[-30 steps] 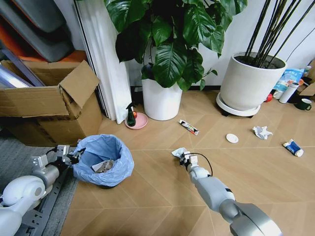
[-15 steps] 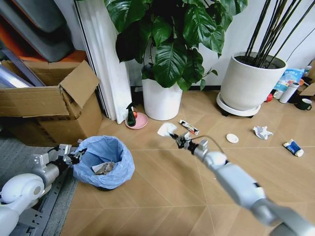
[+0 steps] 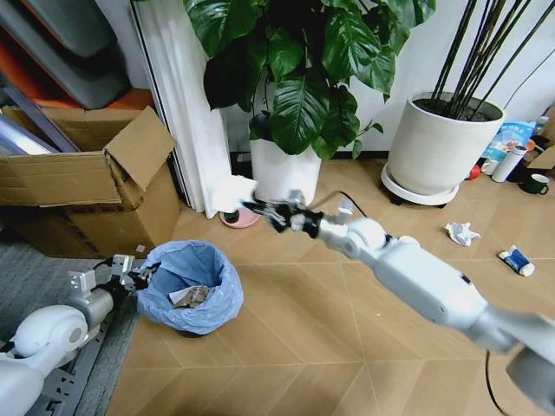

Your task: Pick up the trash bin and place the garbage on the floor into it.

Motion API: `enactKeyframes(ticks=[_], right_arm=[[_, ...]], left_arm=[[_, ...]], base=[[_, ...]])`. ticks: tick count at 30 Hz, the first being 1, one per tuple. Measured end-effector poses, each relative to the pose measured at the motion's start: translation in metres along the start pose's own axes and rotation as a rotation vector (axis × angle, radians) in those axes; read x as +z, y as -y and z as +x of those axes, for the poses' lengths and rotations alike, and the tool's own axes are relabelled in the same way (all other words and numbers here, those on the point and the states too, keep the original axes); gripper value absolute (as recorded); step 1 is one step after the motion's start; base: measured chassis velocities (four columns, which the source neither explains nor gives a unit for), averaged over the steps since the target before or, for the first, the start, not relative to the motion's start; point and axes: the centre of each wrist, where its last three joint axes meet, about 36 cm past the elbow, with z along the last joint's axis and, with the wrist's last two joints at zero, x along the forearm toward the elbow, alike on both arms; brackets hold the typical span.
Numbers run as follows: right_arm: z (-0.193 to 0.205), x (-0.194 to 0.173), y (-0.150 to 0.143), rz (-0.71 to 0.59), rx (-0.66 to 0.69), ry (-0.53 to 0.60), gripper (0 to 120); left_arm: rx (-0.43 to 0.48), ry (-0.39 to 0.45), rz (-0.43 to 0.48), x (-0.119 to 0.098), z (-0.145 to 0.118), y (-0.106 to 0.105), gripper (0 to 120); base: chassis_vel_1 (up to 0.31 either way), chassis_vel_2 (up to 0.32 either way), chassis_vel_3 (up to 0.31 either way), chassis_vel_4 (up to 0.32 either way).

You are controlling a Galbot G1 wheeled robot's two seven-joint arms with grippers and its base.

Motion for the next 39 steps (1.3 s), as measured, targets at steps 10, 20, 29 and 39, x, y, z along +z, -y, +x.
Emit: enactKeyframes(ticks=[10,20,29,39], right_arm=[[-0.040,0.061,-0.012,-0.073,-0.056,-0.112,0],[-0.032,0.079,-0.011,-0.078,-0.066,-0.167,0],[-0.029,0.090,-0.009,-0.094,-0.079,-0.193,22],[-0.025,0.091,-0.006,-0.095,-0.081,-0.206,58]], left_arm=[[0.002,0.019,-0.011,-0.011,0.008,-0.005,0],[0.001,0.026,-0.012,-0.015,0.009,-0.006,0],[0.002,0.026,-0.012,-0.015,0.011,-0.006,0],[0.003,0.028,-0.012,-0.016,0.011,-0.006,0]], base=[[0.000,0.000,0.000,0.000],[0.000,0.000,0.000,0.000],[0.000,0.000,0.000,0.000],[0.000,0.000,0.000,0.000]])
